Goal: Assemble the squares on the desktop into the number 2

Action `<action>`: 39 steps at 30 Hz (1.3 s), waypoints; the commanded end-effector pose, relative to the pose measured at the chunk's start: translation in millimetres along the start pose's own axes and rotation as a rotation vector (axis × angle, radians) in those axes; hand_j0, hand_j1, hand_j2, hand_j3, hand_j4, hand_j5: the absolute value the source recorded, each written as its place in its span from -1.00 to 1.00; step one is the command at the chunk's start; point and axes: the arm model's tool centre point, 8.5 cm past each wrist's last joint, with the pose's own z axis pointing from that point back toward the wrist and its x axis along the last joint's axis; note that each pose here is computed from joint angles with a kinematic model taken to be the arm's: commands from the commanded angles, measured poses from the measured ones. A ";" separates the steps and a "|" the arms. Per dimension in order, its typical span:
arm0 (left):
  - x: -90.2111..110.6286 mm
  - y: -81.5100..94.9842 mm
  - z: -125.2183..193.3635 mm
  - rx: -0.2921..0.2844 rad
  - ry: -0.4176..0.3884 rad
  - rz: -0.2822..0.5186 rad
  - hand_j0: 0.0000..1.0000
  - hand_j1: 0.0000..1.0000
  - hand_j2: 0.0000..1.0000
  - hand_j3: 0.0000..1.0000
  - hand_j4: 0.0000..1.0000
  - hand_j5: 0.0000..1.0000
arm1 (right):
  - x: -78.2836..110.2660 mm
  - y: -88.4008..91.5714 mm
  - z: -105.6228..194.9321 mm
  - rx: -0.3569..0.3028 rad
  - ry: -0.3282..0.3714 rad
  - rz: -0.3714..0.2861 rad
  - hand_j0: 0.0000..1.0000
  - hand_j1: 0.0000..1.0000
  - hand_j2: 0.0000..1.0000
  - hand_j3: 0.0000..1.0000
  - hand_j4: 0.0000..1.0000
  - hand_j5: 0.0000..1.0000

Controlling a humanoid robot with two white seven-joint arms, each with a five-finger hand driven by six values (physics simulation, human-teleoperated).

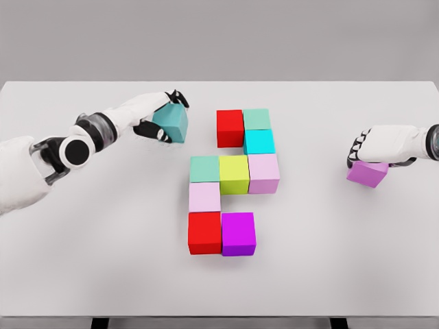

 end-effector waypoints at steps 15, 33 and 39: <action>41.3 -14.2 -66.1 -0.007 0.158 0.124 -0.26 -0.26 -0.26 -0.26 -0.26 -0.26 | 0.8 5.1 1.3 0.017 -0.009 -0.004 0.52 0.52 0.52 0.52 0.52 0.52; 42.7 -22.3 -65.8 -0.022 0.143 0.119 0.62 0.62 0.62 0.62 0.62 0.62 | 2.5 1.6 4.5 -0.046 -0.057 -0.095 0.03 0.03 0.03 0.03 0.03 0.03; 43.1 -23.1 -65.7 -0.023 0.141 0.119 0.80 0.80 0.80 0.80 0.80 0.80 | 3.6 -2.4 5.9 -0.081 -0.081 -0.133 0.04 0.04 0.04 0.04 0.04 0.04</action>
